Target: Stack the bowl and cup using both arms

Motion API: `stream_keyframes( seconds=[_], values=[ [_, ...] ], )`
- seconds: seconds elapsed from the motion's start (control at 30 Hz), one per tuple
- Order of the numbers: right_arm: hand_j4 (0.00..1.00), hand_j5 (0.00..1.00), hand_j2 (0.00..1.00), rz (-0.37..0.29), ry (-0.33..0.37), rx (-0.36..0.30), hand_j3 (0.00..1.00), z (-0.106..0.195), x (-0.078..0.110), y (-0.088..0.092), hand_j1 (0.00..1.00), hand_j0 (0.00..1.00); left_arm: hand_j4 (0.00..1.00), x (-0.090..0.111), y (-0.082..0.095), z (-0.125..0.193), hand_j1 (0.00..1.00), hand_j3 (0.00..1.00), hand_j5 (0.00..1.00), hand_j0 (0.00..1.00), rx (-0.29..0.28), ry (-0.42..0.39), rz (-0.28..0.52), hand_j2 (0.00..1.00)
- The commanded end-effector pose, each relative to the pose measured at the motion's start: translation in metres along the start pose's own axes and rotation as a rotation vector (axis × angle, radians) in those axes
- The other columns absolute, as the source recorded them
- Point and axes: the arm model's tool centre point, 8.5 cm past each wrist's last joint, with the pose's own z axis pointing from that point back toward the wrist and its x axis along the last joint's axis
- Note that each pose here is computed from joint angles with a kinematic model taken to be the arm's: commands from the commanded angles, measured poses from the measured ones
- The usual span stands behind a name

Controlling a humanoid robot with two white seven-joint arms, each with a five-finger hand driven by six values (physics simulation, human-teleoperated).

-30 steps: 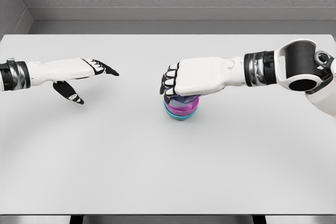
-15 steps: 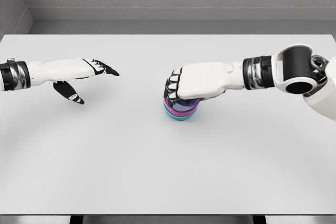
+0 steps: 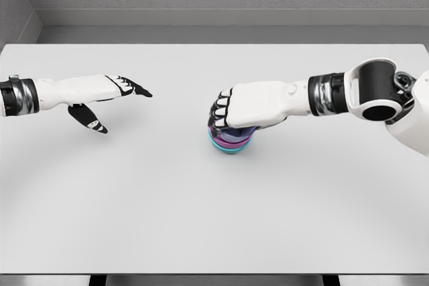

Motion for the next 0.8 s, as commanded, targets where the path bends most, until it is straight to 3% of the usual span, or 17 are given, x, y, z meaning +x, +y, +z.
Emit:
stream_keyframes(
  seconds=[0.0, 0.13, 0.23, 0.33, 0.43, 0.57, 0.77],
  values=[
    [1.00, 1.00, 1.00, -0.005, 0.001, -0.004, 1.00, 0.000, 0.000, -0.001, 1.00, 1.00, 1.00, 0.000, 0.001, 0.001, 1.00, 1.00, 1.00, 1.00, 0.004, 0.000, 0.006, 1.00],
    [1.00, 1.00, 1.00, -0.001, 0.024, -0.015, 1.00, 0.008, -0.005, -0.004, 1.00, 1.00, 1.00, -0.001, 0.001, 0.001, 1.00, 1.00, 1.00, 1.00, 0.005, 0.001, 0.006, 1.00],
    [1.00, 1.00, 1.00, -0.048, 0.161, -0.048, 1.00, 0.046, -0.040, -0.003, 1.00, 1.00, 1.00, -0.001, 0.001, 0.002, 1.00, 1.00, 1.00, 1.00, 0.004, 0.003, 0.006, 1.00],
    [1.00, 1.00, 1.00, -0.200, 0.329, -0.050, 1.00, 0.089, -0.087, 0.032, 1.00, 1.00, 1.00, -0.001, 0.001, 0.002, 1.00, 1.00, 1.00, 1.00, 0.006, 0.003, 0.006, 1.00],
    [1.00, 1.00, 1.00, -0.361, 0.454, -0.025, 1.00, 0.118, -0.118, 0.078, 1.00, 1.00, 1.00, -0.001, 0.001, 0.001, 1.00, 1.00, 1.00, 1.00, 0.008, 0.001, 0.006, 1.00],
    [1.00, 1.00, 1.00, -0.414, 0.486, 0.010, 1.00, 0.126, -0.121, 0.102, 1.00, 1.00, 1.00, -0.006, -0.006, 0.005, 1.00, 1.00, 1.00, 1.00, -0.003, 0.017, 0.021, 1.00],
    [1.00, 1.00, 1.00, -0.416, 0.492, 0.009, 1.00, 0.129, -0.121, 0.102, 1.00, 1.00, 1.00, -0.008, -0.008, 0.006, 1.00, 1.00, 1.00, 1.00, -0.003, 0.023, 0.031, 1.00]
  ],
)
